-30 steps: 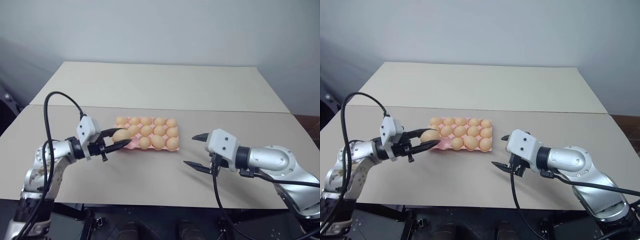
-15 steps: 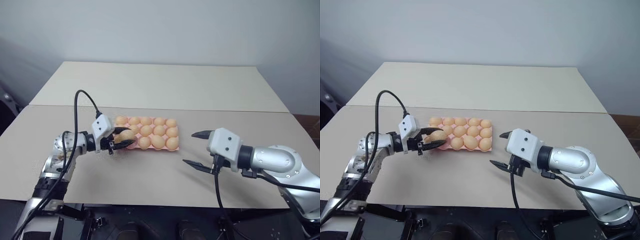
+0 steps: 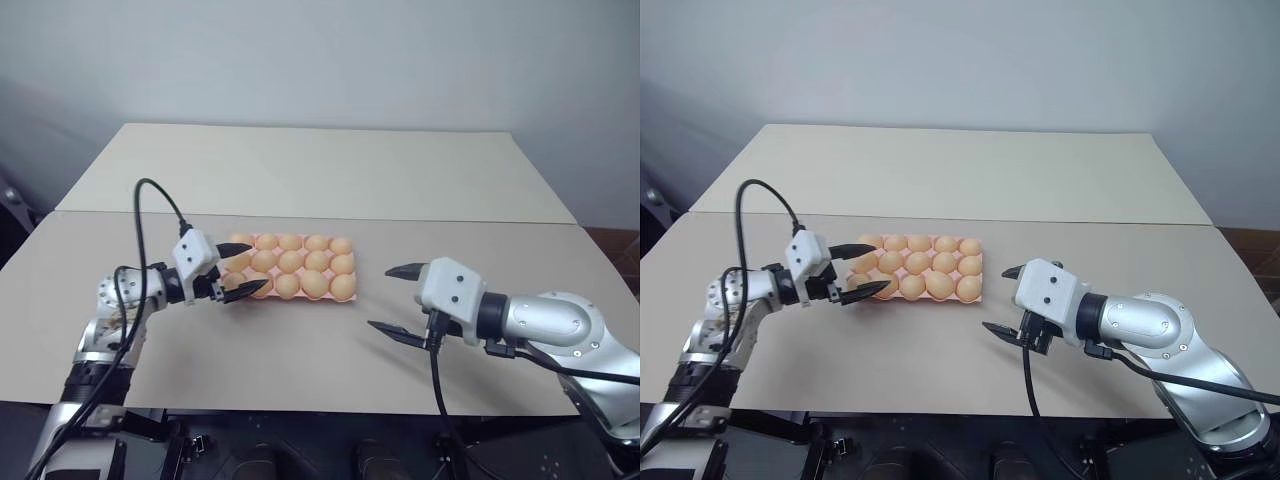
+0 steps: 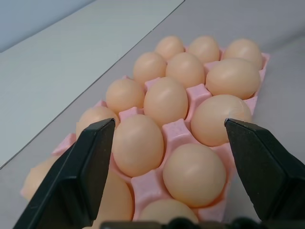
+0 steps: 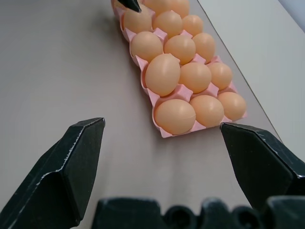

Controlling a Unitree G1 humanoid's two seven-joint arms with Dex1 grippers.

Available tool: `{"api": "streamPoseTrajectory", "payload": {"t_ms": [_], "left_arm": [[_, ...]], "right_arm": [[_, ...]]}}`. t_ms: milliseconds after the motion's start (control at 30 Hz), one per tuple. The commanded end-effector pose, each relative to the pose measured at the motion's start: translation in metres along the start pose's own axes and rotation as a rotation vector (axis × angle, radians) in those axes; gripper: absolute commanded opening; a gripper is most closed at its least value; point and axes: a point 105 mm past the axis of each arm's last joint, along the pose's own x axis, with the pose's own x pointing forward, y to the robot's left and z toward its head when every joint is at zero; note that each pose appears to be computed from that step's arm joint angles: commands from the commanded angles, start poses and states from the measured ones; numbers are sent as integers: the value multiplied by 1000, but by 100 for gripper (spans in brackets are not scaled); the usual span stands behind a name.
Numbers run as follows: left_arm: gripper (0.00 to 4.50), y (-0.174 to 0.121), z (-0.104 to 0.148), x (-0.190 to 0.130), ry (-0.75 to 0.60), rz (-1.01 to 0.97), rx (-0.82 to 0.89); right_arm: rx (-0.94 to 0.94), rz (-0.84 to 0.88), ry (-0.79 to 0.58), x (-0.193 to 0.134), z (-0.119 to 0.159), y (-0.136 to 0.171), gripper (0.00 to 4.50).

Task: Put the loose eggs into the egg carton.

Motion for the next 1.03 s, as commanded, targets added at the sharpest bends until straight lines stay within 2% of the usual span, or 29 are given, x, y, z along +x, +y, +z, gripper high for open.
{"api": "streamPoseTrajectory", "payload": {"t_ms": [33,100,233,433,600,1033], "left_arm": [[399,-2,32,-28,-76,-8,20],[399,-9,38,-44,-66,-29,14],[399,-23,31,-79,84,-68,-12],[399,-26,38,-107,183,-8,-12],[399,-33,44,-115,211,30,-1],[399,-46,36,-118,264,24,-87]], "right_arm": [[-41,-18,-26,-6,9,-5,450],[-42,-3,-28,-8,9,-5,450],[-70,28,-1,-14,4,-6,450],[-100,55,18,-20,-2,-8,450],[-107,84,16,-22,-1,-13,450],[-123,122,26,-22,-5,-20,450]]}}
